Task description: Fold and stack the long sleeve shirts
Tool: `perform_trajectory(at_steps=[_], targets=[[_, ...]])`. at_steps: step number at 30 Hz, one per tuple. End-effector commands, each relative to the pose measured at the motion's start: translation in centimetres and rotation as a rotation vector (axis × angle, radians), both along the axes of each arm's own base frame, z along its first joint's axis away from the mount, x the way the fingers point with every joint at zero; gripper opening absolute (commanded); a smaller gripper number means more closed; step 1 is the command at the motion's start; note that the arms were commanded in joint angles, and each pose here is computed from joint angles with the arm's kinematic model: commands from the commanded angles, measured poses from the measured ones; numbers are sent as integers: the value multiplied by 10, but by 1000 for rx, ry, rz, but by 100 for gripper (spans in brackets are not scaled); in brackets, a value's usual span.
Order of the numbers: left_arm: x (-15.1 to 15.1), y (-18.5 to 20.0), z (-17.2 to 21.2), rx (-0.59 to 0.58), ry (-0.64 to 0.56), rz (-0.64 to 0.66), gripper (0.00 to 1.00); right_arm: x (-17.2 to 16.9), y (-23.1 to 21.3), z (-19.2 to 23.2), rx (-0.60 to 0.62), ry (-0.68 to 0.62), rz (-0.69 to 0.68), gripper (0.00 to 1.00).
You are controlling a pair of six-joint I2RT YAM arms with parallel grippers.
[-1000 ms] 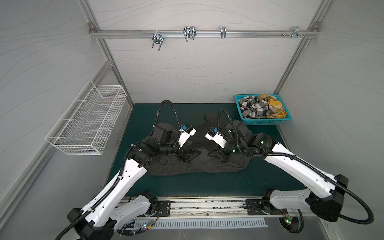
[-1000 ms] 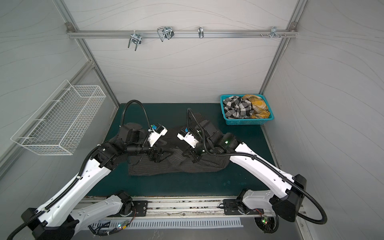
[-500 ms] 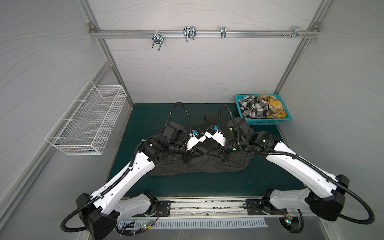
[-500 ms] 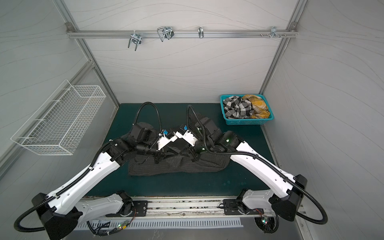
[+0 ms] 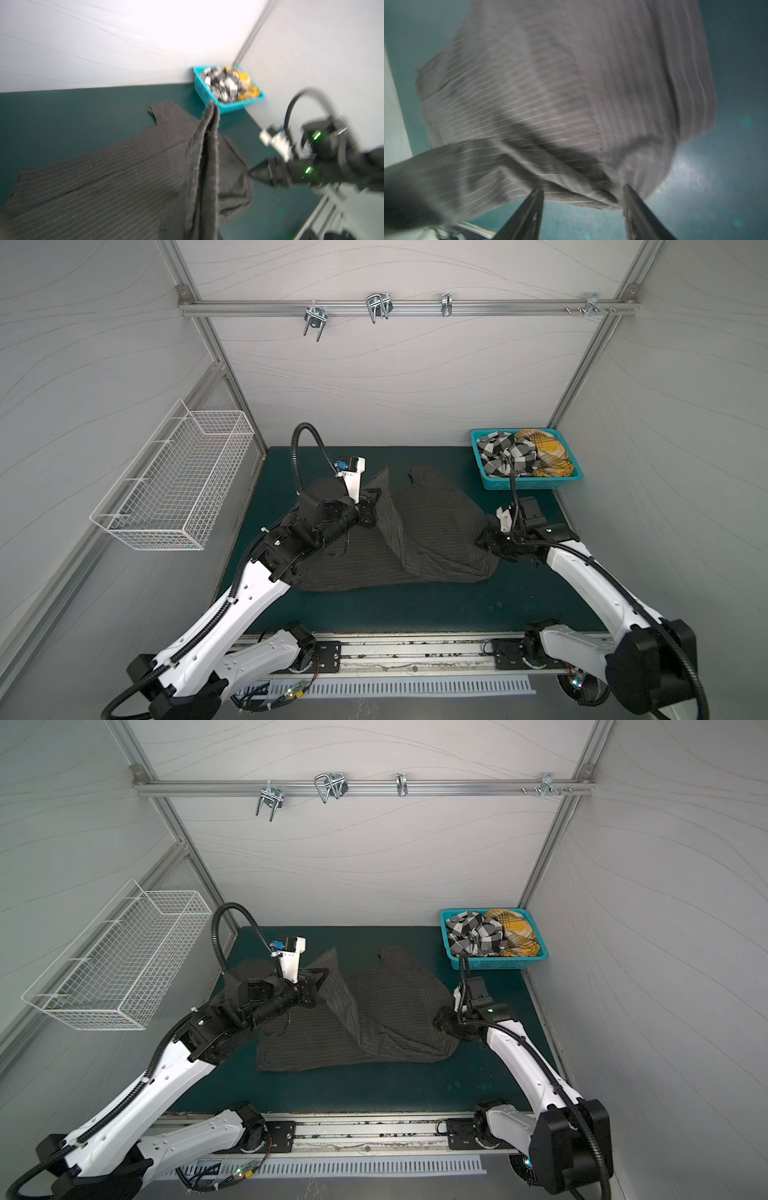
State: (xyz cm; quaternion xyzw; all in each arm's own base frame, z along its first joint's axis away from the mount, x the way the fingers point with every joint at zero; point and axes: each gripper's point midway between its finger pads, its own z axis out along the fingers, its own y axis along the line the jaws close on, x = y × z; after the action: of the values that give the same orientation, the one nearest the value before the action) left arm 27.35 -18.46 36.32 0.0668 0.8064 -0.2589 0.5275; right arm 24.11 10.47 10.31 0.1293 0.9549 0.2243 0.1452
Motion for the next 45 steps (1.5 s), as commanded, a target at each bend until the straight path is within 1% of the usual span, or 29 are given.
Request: perform_trajectory(at_steps=[1,2,3,5,7,9,11,12,13,15,16,17,18,20,21,23,26,28,29,31,33,35,37,38,40,42,45], targets=[[2,32,54,-191,-91,185,0,10,10,-1,261,60,-72,48],[1,36,58,-207,-101,199,0,14,13,-5,294,82,-52,43],[0,37,61,-215,-106,205,0,18,15,-12,302,112,-43,39],[-1,37,62,-216,-100,201,0,26,20,-20,331,133,-31,35],[0,37,61,-222,-89,205,0,33,17,-33,306,163,-56,33],[0,45,63,-232,-91,252,0,37,7,-49,241,209,-89,31],[2,67,65,-224,-108,366,0,38,-5,-64,185,263,-126,31],[3,85,63,-212,-105,468,0,37,-13,-73,156,299,-153,33],[3,108,59,-185,-95,599,0,37,-19,-79,146,326,-174,36],[2,140,50,-106,-62,785,0,38,-25,-87,147,356,-192,48],[3,153,42,-71,-31,860,0,39,-25,-88,153,360,-186,51],[6,161,30,-41,11,907,0,41,-23,-86,160,354,-173,54],[13,166,13,-39,78,931,0,43,-20,-82,174,342,-160,57],[25,168,-23,-74,213,934,0,50,-13,-64,188,276,-110,64],[29,166,-39,-94,258,928,0,51,-11,-54,146,239,-83,68],[38,158,-59,-115,279,905,0,51,-10,-32,65,161,-45,75],[47,155,-87,-132,309,910,0,46,-17,-2,-67,75,-36,80],[52,155,-100,-139,332,908,0,41,-23,8,-138,54,-40,85],[54,156,-108,-132,342,912,0,38,-25,10,-169,50,-27,86],[55,159,-119,-126,365,924,0,32,-23,9,-200,59,2,86],[55,164,-129,-117,381,937,0,28,-11,4,-176,69,47,85],[54,169,-136,-112,398,944,0,27,9,0,-151,73,131,82],[51,174,-146,-104,416,956,0,30,16,-4,-209,87,183,81],[49,177,-153,-99,428,961,0,33,20,-6,-216,97,196,80],[43,185,-169,-80,455,984,0,42,25,-9,-207,114,196,76],[34,199,-191,-50,486,1025,0,50,29,-15,-200,121,189,75],[17,218,-223,-46,550,1076,0,57,29,-36,-216,167,176,70]])
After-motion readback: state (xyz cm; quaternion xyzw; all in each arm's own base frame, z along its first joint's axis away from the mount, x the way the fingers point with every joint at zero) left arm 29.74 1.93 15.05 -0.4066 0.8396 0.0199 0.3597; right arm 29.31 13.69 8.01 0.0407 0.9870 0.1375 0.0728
